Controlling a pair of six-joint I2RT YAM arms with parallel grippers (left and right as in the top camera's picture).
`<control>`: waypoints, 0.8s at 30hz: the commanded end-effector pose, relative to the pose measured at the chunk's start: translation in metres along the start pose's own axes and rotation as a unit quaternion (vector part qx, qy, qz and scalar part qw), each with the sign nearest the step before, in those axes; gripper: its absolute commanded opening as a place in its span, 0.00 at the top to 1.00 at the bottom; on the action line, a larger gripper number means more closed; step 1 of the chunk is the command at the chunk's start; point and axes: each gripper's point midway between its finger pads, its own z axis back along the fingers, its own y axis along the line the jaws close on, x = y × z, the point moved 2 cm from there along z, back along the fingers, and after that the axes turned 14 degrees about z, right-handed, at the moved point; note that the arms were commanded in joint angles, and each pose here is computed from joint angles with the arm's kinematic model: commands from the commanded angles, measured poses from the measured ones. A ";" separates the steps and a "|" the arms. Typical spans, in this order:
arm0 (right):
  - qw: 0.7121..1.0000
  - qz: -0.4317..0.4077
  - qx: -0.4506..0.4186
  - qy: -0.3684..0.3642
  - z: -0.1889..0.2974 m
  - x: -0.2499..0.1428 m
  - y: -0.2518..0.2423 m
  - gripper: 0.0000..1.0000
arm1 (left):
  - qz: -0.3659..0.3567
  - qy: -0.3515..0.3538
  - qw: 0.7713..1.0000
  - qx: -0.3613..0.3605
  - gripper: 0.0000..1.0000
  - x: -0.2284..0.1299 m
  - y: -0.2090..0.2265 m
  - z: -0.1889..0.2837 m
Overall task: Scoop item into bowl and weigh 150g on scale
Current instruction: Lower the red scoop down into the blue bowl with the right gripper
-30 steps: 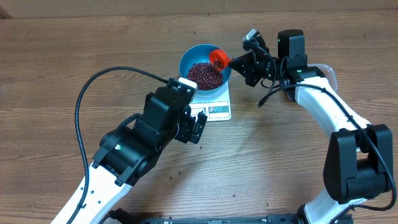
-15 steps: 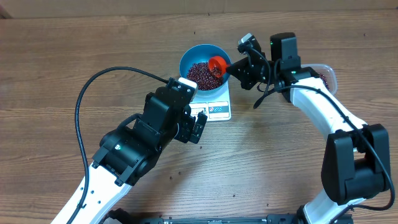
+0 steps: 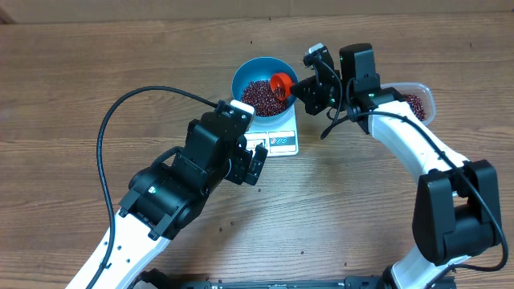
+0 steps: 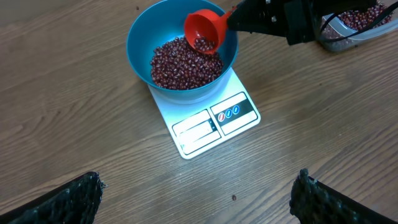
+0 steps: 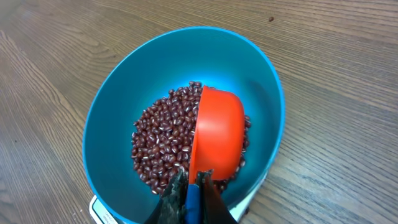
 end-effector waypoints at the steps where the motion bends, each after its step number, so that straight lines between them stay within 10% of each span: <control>1: 1.000 0.006 -0.008 0.006 -0.007 0.002 0.005 0.96 | 0.007 -0.013 1.000 0.000 0.01 0.005 0.002 0.006; 24: 0.999 -0.017 -0.005 0.028 -0.021 -0.013 0.007 0.96 | 0.007 -0.013 1.000 0.000 0.00 0.005 0.002 0.006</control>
